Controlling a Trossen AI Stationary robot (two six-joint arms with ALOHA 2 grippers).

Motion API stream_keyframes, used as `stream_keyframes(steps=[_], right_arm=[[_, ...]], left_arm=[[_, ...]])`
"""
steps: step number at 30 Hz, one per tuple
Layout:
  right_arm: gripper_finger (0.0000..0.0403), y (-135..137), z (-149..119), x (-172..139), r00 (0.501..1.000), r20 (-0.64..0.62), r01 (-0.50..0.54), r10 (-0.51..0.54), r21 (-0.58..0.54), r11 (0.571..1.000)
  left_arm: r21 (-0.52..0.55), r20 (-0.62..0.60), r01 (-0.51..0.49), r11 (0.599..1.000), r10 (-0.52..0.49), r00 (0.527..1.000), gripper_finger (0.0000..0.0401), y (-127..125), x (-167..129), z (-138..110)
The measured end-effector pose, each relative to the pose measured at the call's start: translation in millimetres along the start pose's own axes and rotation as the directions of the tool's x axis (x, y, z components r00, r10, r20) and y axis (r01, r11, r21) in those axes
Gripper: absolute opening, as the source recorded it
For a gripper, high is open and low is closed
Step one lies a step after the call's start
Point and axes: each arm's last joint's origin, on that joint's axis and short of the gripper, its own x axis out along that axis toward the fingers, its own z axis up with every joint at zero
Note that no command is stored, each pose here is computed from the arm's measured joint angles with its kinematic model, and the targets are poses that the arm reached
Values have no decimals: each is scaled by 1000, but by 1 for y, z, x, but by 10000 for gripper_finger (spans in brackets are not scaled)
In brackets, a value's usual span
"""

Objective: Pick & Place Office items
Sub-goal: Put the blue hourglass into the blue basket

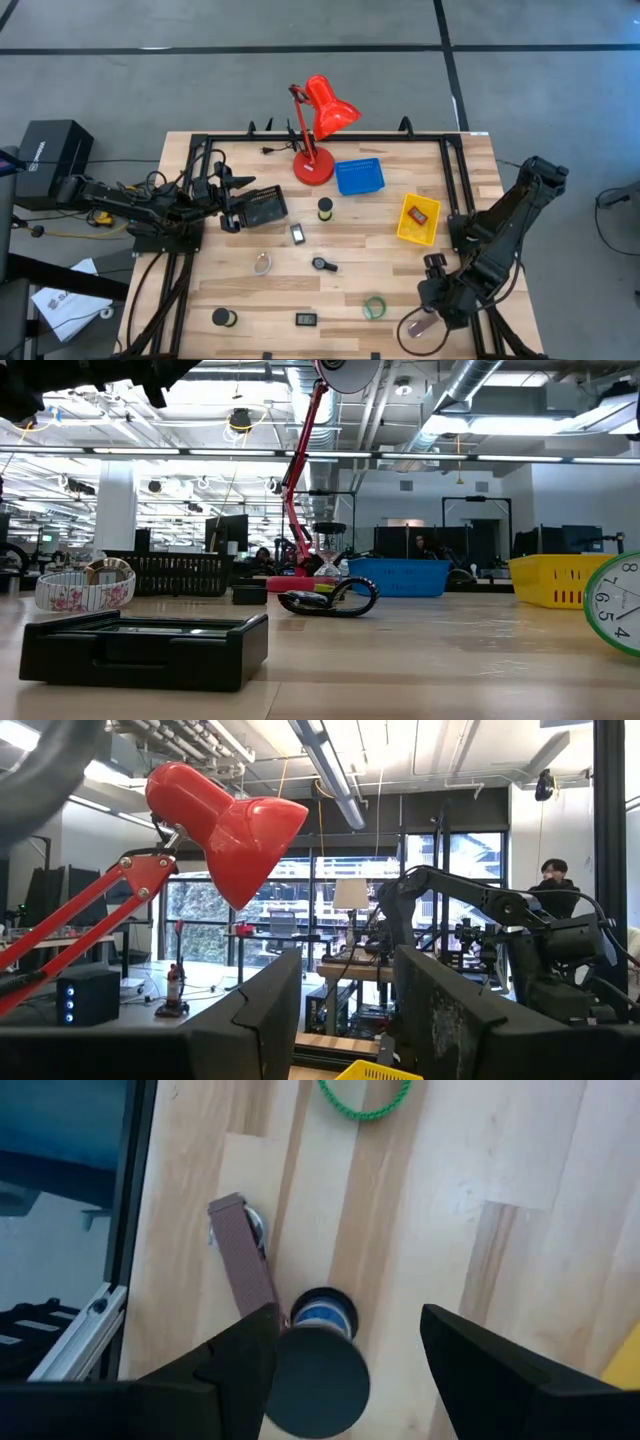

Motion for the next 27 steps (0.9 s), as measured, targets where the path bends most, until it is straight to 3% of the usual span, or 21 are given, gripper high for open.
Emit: stream_keyframes(steps=[13, 18, 27], right_arm=[[234, -8, 8, 1, 1000, -6, -8, 8, 44, 999], [234, -8, 9, 2, 999, -9, -37, 40, 222, 974], [234, -17, 18, 3, 996, -25, -69, 82, 321, 944]], left_arm=[[0, 0, 0, 1000, 0, 1000, 156, 0, 0, 0], [-49, -4, 1, 999, -1, 1000, 156, 0, 0, 0], [-112, -242, 81, 990, -106, 965, 156, -10, -2, -27]])
